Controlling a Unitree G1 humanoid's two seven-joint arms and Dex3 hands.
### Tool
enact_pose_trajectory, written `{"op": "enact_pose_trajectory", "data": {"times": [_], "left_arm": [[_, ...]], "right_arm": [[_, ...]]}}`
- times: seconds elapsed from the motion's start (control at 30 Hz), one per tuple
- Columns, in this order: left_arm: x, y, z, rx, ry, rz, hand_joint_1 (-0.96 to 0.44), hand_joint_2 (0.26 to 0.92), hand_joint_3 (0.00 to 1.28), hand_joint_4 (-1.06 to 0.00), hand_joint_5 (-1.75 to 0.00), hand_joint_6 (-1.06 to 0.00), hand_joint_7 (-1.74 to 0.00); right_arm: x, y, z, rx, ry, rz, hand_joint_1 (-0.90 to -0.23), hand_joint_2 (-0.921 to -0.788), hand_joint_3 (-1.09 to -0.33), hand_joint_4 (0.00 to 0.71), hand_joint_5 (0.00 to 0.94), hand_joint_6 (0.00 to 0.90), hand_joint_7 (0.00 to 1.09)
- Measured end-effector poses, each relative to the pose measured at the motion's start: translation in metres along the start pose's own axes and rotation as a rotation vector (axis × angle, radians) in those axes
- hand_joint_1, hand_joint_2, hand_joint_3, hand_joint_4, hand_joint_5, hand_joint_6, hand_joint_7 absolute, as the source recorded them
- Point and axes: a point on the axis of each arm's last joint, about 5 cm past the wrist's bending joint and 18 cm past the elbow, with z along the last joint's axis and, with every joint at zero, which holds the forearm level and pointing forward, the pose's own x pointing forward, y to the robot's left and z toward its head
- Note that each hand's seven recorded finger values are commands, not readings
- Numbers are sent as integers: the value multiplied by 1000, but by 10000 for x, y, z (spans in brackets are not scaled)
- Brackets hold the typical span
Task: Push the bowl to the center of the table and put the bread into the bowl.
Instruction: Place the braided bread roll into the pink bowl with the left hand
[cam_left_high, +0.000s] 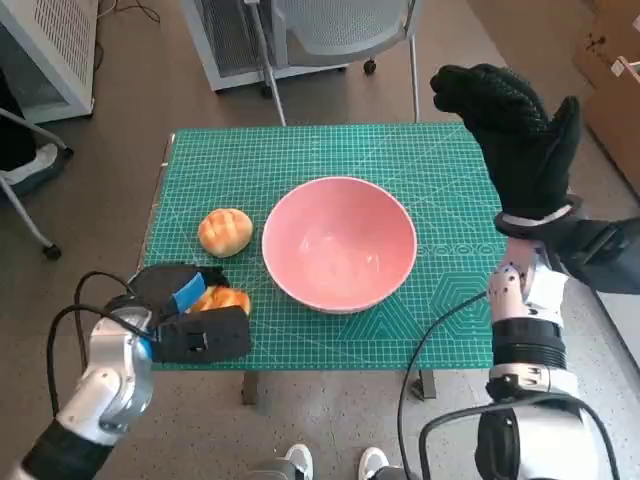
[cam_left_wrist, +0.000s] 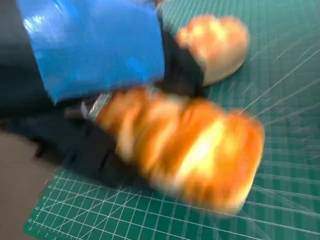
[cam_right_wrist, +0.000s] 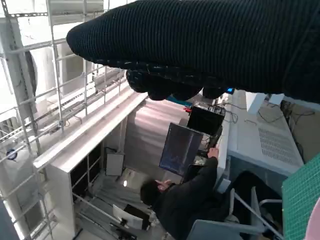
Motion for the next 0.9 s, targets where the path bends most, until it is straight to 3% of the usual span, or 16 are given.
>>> {"op": "enact_pose_trajectory", "data": {"times": [0.2, 0.43, 0.67, 0.9], "left_arm": [[-227, 175, 56, -64, -86, 67, 3, 889, 46, -769, -1067, -727, -1077], [-454, 490, 101, -106, -178, 249, 4, 884, 21, -829, -984, -744, -1074], [-501, 683, 181, -105, -265, 380, 4, 873, 6, -894, -897, -769, -1061], [-410, 847, 357, -75, -391, 489, 4, 868, 2, -916, -871, -778, -1050]], "right_arm": [[-3, -5, 2, -1, 2, 1, -643, -921, -670, 310, 0, 400, 0], [-9, -4, -8, 5, 9, 3, -643, -921, -669, 311, 0, 400, 0], [-11, -8, -6, 3, 10, 4, -639, -921, -682, 312, 1, 395, 0], [-12, -7, -4, 2, 9, 6, -637, -921, -685, 313, 1, 395, 0]]}}
